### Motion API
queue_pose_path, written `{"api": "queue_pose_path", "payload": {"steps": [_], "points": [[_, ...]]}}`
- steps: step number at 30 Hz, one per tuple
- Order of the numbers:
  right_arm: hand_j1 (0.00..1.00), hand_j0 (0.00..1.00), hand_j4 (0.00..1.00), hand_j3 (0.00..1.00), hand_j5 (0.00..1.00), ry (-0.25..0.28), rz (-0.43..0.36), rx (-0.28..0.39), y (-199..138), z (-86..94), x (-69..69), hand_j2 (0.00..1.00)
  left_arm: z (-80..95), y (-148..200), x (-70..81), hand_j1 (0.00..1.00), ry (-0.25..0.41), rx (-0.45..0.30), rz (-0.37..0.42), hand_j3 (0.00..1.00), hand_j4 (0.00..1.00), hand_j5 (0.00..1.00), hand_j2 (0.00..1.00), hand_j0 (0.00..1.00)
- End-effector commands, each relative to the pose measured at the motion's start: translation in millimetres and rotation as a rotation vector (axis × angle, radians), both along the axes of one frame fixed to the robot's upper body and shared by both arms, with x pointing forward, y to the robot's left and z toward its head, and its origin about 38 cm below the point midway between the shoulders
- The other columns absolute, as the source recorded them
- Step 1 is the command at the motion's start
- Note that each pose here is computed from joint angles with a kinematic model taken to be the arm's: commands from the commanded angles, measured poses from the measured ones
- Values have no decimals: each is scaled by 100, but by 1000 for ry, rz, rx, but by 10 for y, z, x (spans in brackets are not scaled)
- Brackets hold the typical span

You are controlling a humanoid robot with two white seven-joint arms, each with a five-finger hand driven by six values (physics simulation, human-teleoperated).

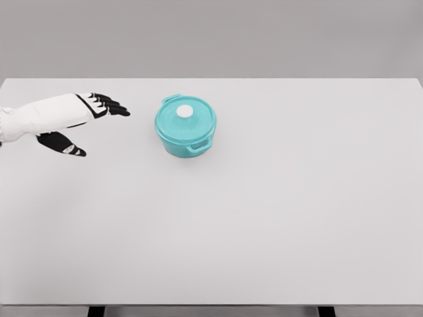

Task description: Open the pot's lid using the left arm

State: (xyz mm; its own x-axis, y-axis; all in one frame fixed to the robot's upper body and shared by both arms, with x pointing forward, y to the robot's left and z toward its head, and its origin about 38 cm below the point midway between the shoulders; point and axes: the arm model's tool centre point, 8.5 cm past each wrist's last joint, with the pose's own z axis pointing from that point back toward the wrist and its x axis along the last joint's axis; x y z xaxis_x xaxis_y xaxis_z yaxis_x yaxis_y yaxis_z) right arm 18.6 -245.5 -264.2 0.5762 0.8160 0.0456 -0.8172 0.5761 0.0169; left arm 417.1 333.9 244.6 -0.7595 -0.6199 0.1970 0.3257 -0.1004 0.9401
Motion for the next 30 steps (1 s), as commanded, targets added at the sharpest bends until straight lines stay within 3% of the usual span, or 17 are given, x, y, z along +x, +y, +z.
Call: {"api": "queue_pose_path", "payload": {"steps": [1, 7, 11, 13, 14, 15, 16, 18, 19, 20, 21, 23, 26, 30], "points": [[100, 100, 100, 100, 100, -2, 1, 5, 4, 0, 2, 100, -15, -37, -6, 100, 5, -5, -8, 100, 100, 100, 100, 100], [100, 100, 100, 100, 100, 14, -4, -5, -6, -2, -73, 100, -15, -43, 3, 100, 3, 4, -9, 100, 100, 100, 100, 100], [100, 100, 100, 100, 100, 15, -4, -5, -6, -2, -82, 100, 77, -58, 46, 100, -34, 60, -13, 100, 100, 100, 100, 100], [100, 100, 100, 100, 100, 14, -4, -5, -6, -2, -73, 100, 74, -323, 214, 100, -28, 65, -63, 100, 100, 100, 100, 100], [100, 100, 100, 100, 100, 15, -4, -5, -6, -2, -82, 100, 88, -452, 297, 100, -18, 107, -98, 100, 100, 100, 100, 100], [100, 100, 100, 100, 100, 15, -4, -5, -6, -2, -82, 100, 231, -546, 457, 100, -26, 180, -121, 100, 100, 100, 100, 100], [100, 100, 100, 100, 100, 14, -4, -5, -6, -2, -73, 100, 276, -580, 503, 100, -31, 193, -126, 100, 100, 100, 100, 100], [100, 100, 100, 100, 100, 15, -4, -5, -6, -2, -82, 100, 205, -733, 582, 100, -20, 176, -139, 100, 100, 100, 100, 100], [100, 100, 100, 100, 100, 15, -4, -5, -6, -2, -82, 100, 153, -912, 679, 100, -24, 174, -149, 100, 100, 100, 100, 100], [100, 100, 100, 100, 100, 14, -4, -5, -6, -2, -73, 100, 246, -972, 881, 100, -70, 233, -112, 100, 100, 100, 100, 100], [100, 100, 100, 100, 100, 14, -4, -5, -6, -2, -73, 100, 270, -976, 931, 100, -82, 253, -101, 100, 100, 100, 100, 100], [100, 100, 100, 100, 100, 15, -4, -5, -6, -2, -82, 100, 305, -1102, 967, 100, -93, 238, -113, 100, 100, 100, 100, 100], [100, 100, 100, 100, 100, 15, -4, -5, -6, -2, -82, 100, 257, -1242, 901, 100, -71, 238, -167, 100, 100, 100, 100, 100], [100, 100, 100, 100, 100, 15, -4, -5, -6, -2, -82, 100, 384, -1469, 921, 100, -102, 224, -205, 100, 100, 100, 100, 100]]}}
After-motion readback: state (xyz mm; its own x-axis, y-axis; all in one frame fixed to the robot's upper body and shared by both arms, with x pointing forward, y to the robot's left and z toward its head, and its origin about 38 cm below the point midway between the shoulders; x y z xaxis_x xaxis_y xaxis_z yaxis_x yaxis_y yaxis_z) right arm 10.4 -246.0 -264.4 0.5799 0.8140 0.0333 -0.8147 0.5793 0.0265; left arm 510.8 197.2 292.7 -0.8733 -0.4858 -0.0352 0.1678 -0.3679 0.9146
